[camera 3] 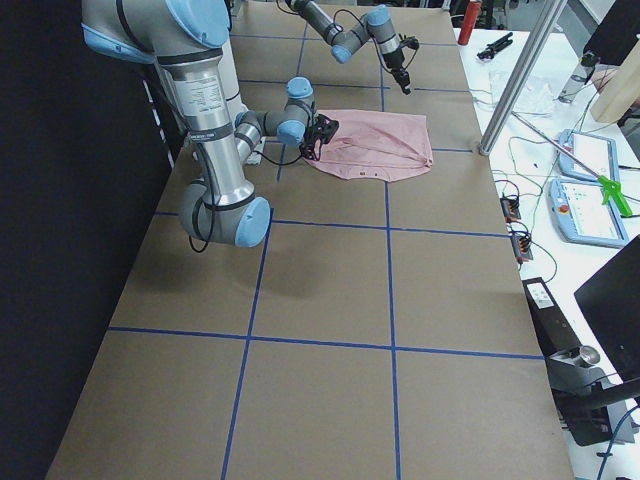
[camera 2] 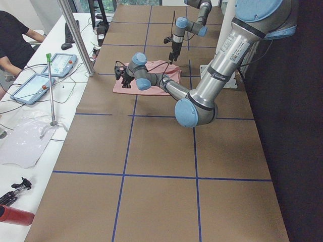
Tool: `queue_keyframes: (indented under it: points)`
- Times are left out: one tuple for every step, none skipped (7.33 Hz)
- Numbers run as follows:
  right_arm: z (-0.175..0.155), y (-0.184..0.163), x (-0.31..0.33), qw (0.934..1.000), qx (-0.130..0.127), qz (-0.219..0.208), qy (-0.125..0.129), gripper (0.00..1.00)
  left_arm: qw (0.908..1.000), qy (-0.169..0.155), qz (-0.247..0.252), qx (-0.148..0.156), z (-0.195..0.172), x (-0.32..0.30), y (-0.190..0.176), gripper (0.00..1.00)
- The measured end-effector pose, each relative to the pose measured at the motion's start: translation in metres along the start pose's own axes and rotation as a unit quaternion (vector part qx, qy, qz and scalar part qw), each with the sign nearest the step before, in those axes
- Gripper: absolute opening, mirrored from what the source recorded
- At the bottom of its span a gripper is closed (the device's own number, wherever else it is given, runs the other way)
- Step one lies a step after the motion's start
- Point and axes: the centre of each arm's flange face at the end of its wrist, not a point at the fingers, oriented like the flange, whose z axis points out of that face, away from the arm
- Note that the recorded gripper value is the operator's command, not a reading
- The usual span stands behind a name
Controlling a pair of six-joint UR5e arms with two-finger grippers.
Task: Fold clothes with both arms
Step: 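Lower both grippers to the shirt's corners nearest the robot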
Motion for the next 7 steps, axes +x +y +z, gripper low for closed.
queue_keyframes:
  points:
    - [0.01, 0.008, 0.004, 1.0, -0.001, 0.002, 0.008, 0.81, 1.0, 0.001, -0.002, 0.0, 0.0, 0.001, 0.001, 0.36]
    - [0.016, 0.013, 0.005, 0.9999, -0.001, 0.008, 0.012, 0.73, 1.0, 0.001, -0.003, -0.001, 0.0, 0.001, 0.001, 0.36]
    - [0.02, 0.015, 0.006, 0.9998, -0.001, 0.012, 0.015, 0.59, 1.0, 0.001, -0.003, -0.001, 0.0, 0.001, 0.001, 0.36]
    - [0.023, 0.015, 0.007, 0.9997, 0.0, 0.015, 0.018, 0.44, 1.0, 0.001, -0.003, -0.001, 0.0, 0.001, 0.001, 0.36]
    - [0.025, 0.015, 0.008, 0.9997, 0.0, 0.016, 0.02, 0.14, 1.0, 0.001, -0.004, -0.001, 0.0, 0.001, 0.001, 0.36]
    - [0.026, 0.015, 0.008, 0.9997, 0.001, 0.016, 0.021, 0.0, 1.0, 0.001, -0.004, -0.001, 0.0, 0.001, 0.001, 0.36]
    - [0.026, 0.014, 0.008, 0.9996, 0.001, 0.016, 0.021, 0.0, 1.0, 0.0, -0.004, -0.001, 0.0, 0.001, 0.001, 0.36]
